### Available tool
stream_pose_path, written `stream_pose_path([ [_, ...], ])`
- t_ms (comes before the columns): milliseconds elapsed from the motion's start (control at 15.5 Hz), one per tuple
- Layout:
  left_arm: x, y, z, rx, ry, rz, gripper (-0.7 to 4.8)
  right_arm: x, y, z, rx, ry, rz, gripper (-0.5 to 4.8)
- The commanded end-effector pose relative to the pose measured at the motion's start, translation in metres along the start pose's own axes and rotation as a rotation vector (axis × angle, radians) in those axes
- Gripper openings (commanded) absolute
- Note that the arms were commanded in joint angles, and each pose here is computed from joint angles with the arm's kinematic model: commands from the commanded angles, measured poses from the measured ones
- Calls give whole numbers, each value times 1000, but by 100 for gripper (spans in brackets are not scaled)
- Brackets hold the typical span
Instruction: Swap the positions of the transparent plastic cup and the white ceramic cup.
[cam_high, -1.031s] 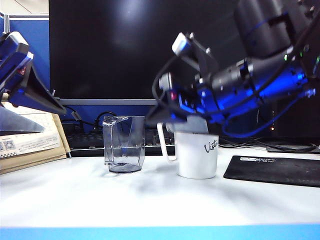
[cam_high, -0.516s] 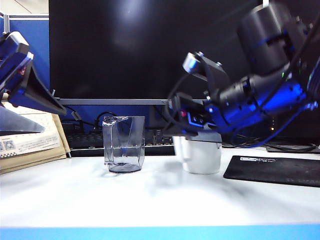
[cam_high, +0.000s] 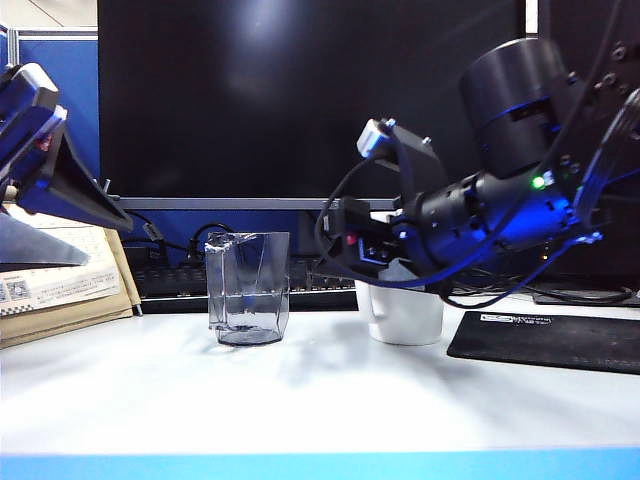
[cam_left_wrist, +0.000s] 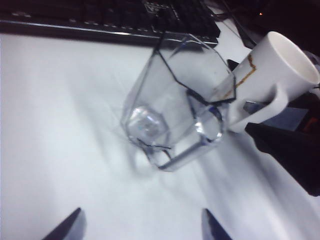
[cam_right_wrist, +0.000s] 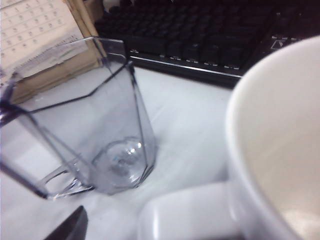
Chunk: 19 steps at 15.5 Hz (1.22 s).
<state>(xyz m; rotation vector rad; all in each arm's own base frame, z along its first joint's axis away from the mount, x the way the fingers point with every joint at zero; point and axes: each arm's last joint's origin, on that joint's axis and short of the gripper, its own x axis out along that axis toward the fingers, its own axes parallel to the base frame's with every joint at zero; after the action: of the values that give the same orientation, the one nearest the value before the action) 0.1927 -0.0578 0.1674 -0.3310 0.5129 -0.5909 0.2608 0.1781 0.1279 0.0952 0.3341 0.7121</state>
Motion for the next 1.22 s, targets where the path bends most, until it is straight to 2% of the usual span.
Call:
stream_pose_path([
  [64,0,0,2,30,-16,10,305,9,-2,1,-7,-34,-29,220],
  [193,0,-1,3,41,-16,7,305,12,-4,-1,-10,-63,-52,194],
  [322,0,-1,3,44,-21,1,305,13,-6,1,-10,-97,-118,99],
  [451,0,-1,4,47,-27,0,305,12,-6,2,-11,-109,-125,46],
  [516,0,-1,4,48,-30,-1,304,12,-6,2,-11,-108,-126,2],
  [1031,0,-2,7,59,-65,1,277,12,-6,-1,-13,-50,-110,-7],
  [1160,0,1,7,60,-77,65,272,6,-3,10,-94,-59,-106,-7],
  [1225,0,3,7,56,-93,139,268,0,1,20,-160,-53,-107,-7],
])
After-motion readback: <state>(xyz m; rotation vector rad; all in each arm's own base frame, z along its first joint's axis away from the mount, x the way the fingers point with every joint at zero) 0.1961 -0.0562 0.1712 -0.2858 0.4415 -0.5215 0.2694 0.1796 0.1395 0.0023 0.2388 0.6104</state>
